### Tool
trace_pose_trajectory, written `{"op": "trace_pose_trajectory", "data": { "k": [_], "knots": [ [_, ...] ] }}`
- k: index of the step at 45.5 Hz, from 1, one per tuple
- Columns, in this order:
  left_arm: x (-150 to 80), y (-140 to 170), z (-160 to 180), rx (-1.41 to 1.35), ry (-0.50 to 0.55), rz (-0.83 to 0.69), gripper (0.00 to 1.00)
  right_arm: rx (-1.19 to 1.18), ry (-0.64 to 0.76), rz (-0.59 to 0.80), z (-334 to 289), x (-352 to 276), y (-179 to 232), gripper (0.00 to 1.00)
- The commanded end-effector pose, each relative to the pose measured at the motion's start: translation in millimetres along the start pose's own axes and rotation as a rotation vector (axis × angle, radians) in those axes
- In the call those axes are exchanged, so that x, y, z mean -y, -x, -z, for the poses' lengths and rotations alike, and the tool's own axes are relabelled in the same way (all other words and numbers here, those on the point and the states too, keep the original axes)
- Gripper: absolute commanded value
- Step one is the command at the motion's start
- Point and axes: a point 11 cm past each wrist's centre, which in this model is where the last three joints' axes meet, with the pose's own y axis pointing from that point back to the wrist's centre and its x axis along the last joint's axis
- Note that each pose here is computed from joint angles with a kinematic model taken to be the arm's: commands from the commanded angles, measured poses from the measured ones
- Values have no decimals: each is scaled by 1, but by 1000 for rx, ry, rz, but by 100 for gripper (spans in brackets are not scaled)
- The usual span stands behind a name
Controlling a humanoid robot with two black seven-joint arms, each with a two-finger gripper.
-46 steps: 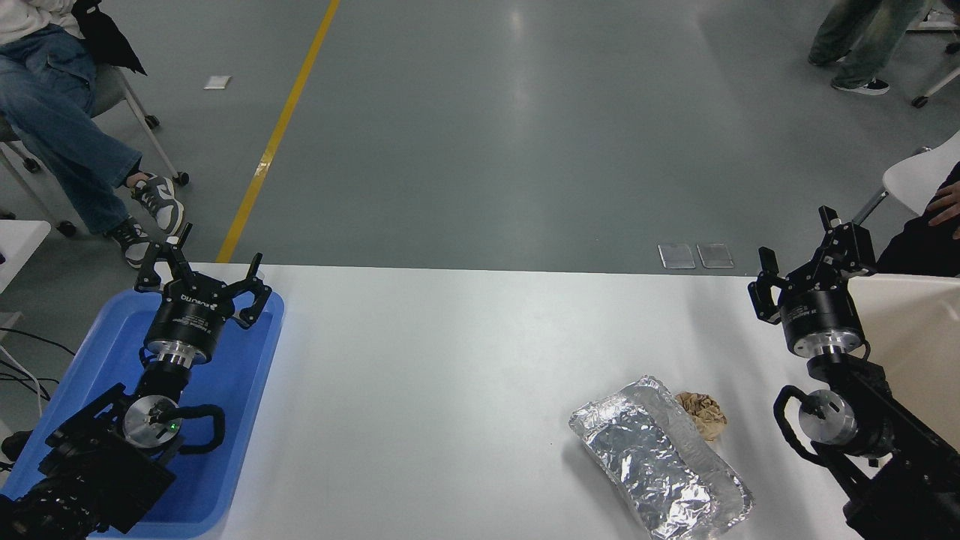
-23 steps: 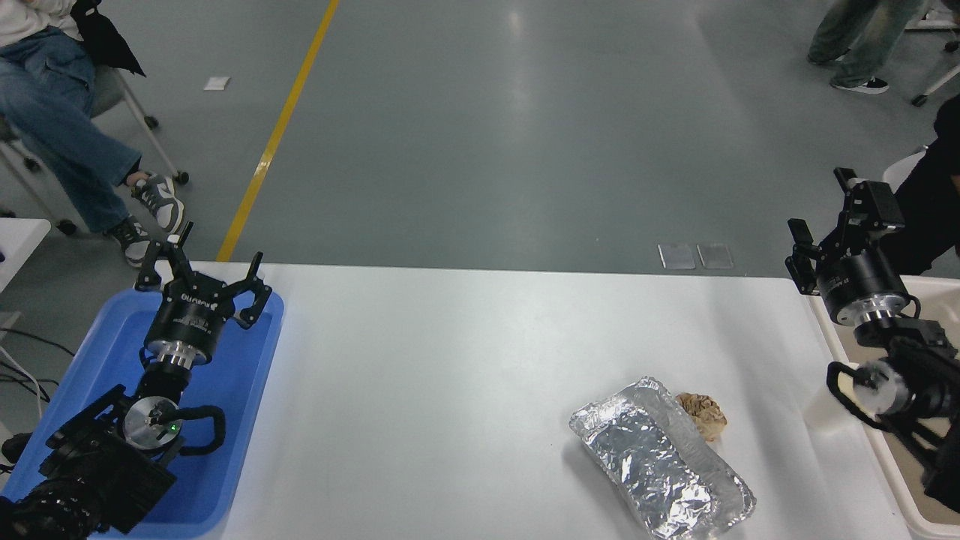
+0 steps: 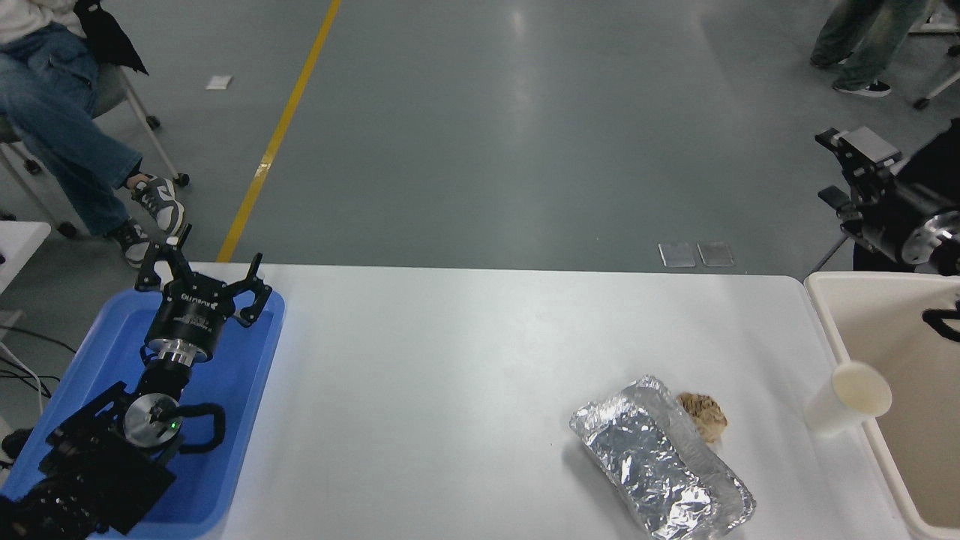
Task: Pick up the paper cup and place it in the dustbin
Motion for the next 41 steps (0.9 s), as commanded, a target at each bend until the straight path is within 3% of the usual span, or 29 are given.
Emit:
{"op": "trace_pose_trajectory", "data": {
  "k": [1,12,41],
  "knots": [
    [0,0,0,0,0,-1,100,-155,132,147,35,-43,-51,100],
    [0,-1,-1,2,1,-3,100,-320,332,354,80,-71,-70,100],
    [0,-1,-1,2,1,-1,100,-614,429,715,144,-98,-23,100]
  ]
}}
